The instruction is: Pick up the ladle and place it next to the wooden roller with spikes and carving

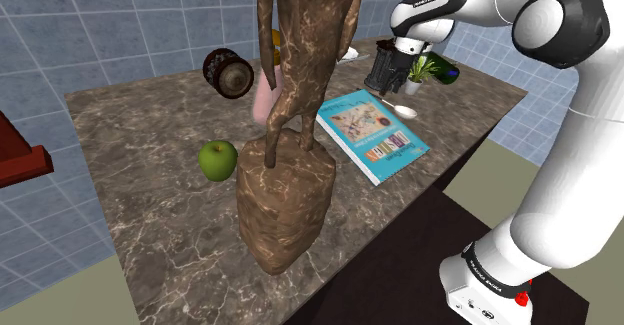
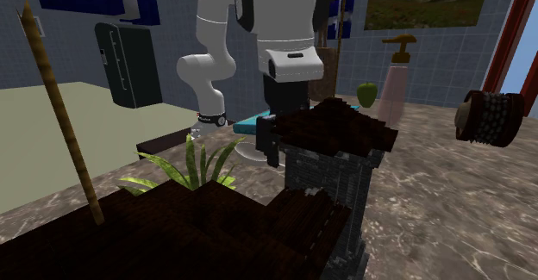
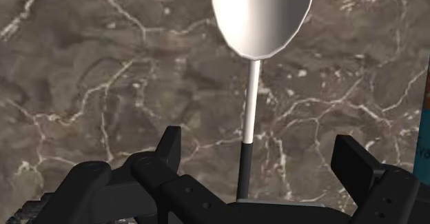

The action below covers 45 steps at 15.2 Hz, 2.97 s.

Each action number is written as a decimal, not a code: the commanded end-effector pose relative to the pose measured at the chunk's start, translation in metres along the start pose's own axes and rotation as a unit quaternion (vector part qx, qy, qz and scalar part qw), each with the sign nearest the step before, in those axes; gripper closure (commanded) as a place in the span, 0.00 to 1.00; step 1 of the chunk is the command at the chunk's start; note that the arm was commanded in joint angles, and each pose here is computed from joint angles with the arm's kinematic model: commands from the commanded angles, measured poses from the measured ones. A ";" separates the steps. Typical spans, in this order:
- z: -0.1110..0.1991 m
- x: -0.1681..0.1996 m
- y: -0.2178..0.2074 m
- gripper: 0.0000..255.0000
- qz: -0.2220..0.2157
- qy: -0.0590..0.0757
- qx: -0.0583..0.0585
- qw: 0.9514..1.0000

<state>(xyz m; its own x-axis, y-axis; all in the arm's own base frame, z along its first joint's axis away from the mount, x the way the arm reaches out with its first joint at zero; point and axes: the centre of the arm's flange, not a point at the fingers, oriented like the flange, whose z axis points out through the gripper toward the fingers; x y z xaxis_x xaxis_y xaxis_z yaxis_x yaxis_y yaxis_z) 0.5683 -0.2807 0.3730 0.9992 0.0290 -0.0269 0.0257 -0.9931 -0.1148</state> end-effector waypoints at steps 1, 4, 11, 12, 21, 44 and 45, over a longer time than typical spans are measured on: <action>0.012 0.001 0.001 0.00 -0.001 0.001 0.000 1.000; 0.027 0.001 0.001 0.00 -0.001 0.001 0.000 1.000; 0.036 0.001 0.001 0.00 -0.001 0.001 0.000 1.000; 0.036 0.001 0.001 0.00 -0.001 0.001 0.000 1.000; 0.036 0.001 0.001 1.00 -0.001 0.000 0.000 1.000; -0.074 -0.002 -0.011 1.00 -0.001 0.001 0.000 1.000; -0.080 -0.002 -0.012 1.00 -0.001 0.001 0.000 1.000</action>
<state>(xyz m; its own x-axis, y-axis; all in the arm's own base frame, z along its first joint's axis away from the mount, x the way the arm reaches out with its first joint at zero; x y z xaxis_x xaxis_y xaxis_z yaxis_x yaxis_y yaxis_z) 0.5689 -0.2777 0.4483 0.9992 0.0304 -0.0252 0.0273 -0.9930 -0.1151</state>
